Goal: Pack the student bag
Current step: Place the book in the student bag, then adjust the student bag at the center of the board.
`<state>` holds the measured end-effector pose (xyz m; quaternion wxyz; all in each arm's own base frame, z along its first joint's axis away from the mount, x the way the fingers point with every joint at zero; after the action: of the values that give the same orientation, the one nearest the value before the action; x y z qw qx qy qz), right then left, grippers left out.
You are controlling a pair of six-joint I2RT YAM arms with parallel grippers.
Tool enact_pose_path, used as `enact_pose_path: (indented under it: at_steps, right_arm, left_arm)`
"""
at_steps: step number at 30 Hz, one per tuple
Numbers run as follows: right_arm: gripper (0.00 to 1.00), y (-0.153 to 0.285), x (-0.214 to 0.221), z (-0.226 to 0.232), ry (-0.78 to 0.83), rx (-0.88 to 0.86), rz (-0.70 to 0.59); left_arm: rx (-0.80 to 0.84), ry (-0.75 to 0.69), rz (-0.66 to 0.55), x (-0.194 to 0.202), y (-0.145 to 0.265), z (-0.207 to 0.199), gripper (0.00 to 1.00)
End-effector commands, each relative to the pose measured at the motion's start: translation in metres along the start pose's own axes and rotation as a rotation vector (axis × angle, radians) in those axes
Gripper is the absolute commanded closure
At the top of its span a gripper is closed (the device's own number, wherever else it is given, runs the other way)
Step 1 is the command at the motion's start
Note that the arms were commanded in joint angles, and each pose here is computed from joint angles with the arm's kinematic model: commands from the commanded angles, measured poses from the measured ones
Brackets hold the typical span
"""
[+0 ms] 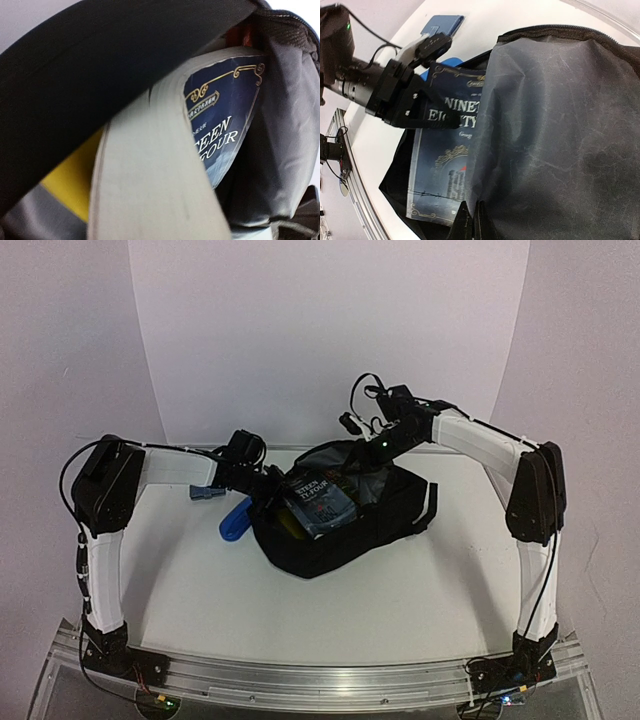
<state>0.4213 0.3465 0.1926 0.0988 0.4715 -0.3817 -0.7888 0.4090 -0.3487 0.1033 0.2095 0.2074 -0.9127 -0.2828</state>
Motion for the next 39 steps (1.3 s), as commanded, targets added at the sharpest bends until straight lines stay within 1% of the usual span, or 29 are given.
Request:
enact_pose_path:
  at_steps: [1,4,6,7,8,10,13,15,17,19,21,23,26,29,33,37,39]
  right_arm:
    - [1.00,0.027,-0.027,0.030,0.119,-0.044,-0.101]
    - [1.00,0.024,-0.023,0.029,0.118,-0.044,-0.088]
    - [0.99,0.021,-0.020,0.028,0.116,-0.043,-0.080]
    - [0.99,0.020,-0.019,0.026,0.113,-0.039,-0.075]
    - [0.99,0.018,-0.017,0.024,0.110,-0.032,-0.070]
    - [0.99,0.017,-0.015,0.020,0.106,-0.015,-0.060]
    - [1.00,0.015,-0.011,0.015,0.108,0.004,-0.046]
    - [0.99,0.015,-0.007,0.012,0.105,0.016,-0.038]
    - [0.96,0.015,-0.005,0.013,0.102,0.013,-0.033]
    - [0.94,0.018,-0.004,0.016,0.108,0.003,-0.035]
    - [0.94,0.020,-0.002,0.018,0.114,0.001,-0.031]
    - [0.97,0.021,0.004,0.015,0.116,0.014,-0.016]
    - [1.00,0.024,0.017,0.001,0.083,0.033,0.012]
    - [1.00,0.033,0.031,-0.021,0.059,0.072,0.037]
    - [1.00,0.052,0.046,-0.050,0.044,0.118,0.058]
    - [1.00,0.057,0.054,-0.047,0.049,0.093,0.073]
    - [1.00,0.056,0.056,-0.044,0.036,0.073,0.074]
  left_arm:
    - [-0.020,-0.019,-0.054,-0.014,-0.014,-0.012,1.00]
    - [0.012,0.013,-0.084,-0.019,-0.017,-0.013,1.00]
    - [0.025,0.007,-0.090,-0.021,-0.020,-0.015,1.00]
    - [0.028,-0.009,-0.080,-0.020,-0.021,-0.018,0.99]
    - [0.028,-0.030,-0.068,-0.019,-0.020,-0.022,0.96]
    - [0.005,-0.085,-0.064,-0.015,-0.013,-0.028,0.79]
    - [-0.046,-0.177,-0.095,-0.009,0.011,-0.041,0.48]
    - [-0.078,-0.219,-0.129,-0.005,0.032,-0.047,0.34]
    - [-0.102,-0.263,-0.160,0.000,0.051,-0.051,0.26]
    - [-0.145,-0.282,-0.193,0.000,0.070,-0.048,0.22]
    - [-0.201,-0.286,-0.212,-0.005,0.085,-0.037,0.22]
    - [-0.240,-0.277,-0.215,-0.010,0.096,-0.025,0.22]
    - [-0.314,-0.298,-0.199,-0.013,0.099,-0.007,0.23]
    - [-0.395,-0.288,-0.179,-0.014,0.097,0.014,0.29]
    - [-0.411,-0.273,-0.190,-0.017,0.093,0.025,0.34]
    - [-0.407,-0.299,-0.153,-0.022,0.077,0.025,0.43]
    - [-0.397,-0.311,-0.123,-0.021,0.067,0.022,0.50]
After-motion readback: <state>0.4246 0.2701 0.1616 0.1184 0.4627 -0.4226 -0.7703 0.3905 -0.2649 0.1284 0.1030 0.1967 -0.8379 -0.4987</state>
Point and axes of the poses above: each gripper's point midway between its finger pads, its own y axis back along the fingers, its own z axis along the line the jaws close on, x = y × z, the point moved 1 cm from there along y, back along the fingers, and after that the axes turned 12 degrees about y, right-handed, at the moved point
